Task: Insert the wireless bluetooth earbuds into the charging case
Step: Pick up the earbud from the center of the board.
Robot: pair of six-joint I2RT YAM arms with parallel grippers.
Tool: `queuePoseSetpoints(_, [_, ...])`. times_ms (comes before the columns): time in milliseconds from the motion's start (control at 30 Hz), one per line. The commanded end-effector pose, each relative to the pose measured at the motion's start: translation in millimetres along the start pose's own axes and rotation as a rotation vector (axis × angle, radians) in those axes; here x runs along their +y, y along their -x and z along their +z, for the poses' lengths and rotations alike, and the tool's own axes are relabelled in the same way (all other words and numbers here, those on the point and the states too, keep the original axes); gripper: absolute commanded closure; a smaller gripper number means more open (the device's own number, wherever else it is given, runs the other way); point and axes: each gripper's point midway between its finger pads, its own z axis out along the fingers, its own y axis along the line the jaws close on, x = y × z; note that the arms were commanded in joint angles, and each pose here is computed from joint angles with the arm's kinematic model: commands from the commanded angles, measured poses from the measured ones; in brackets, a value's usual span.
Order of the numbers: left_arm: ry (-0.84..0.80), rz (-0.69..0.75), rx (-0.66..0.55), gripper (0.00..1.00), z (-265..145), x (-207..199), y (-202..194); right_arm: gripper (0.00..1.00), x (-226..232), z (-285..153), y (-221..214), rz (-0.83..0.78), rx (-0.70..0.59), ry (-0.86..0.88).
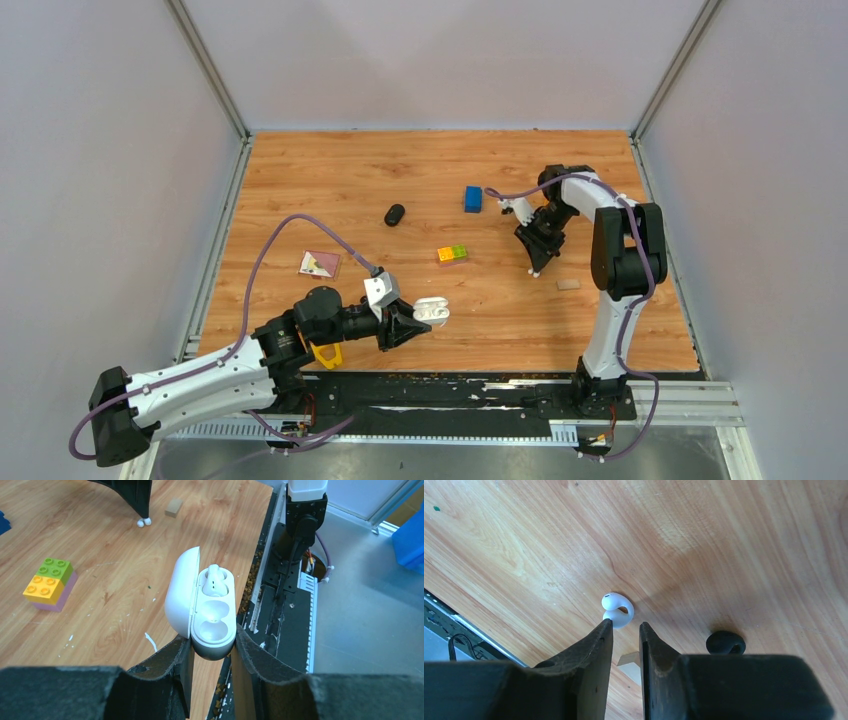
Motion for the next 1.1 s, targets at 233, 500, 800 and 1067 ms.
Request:
queuePoseSetpoints(233, [-0.026, 0.010, -0.061, 1.00, 2, -7, 21, 0.72, 5, 10, 2, -0.006, -0.028, 0.033])
queuePoseSetpoints(500, [-0.028, 0.007, -0.060, 1.00, 3, -7, 20, 0.72, 13, 4, 6, -0.033, -0.068, 0.051])
queuePoseSetpoints(800, [-0.028, 0.003, -0.064, 1.00, 2, -8, 21, 0.74, 19, 3, 16, -0.023, -0.103, 0.102])
queuePoseSetpoints(1067, [-0.027, 0.002, -0.065, 1.00, 2, -7, 20, 0.77, 18, 1, 15, -0.025, -0.093, 0.094])
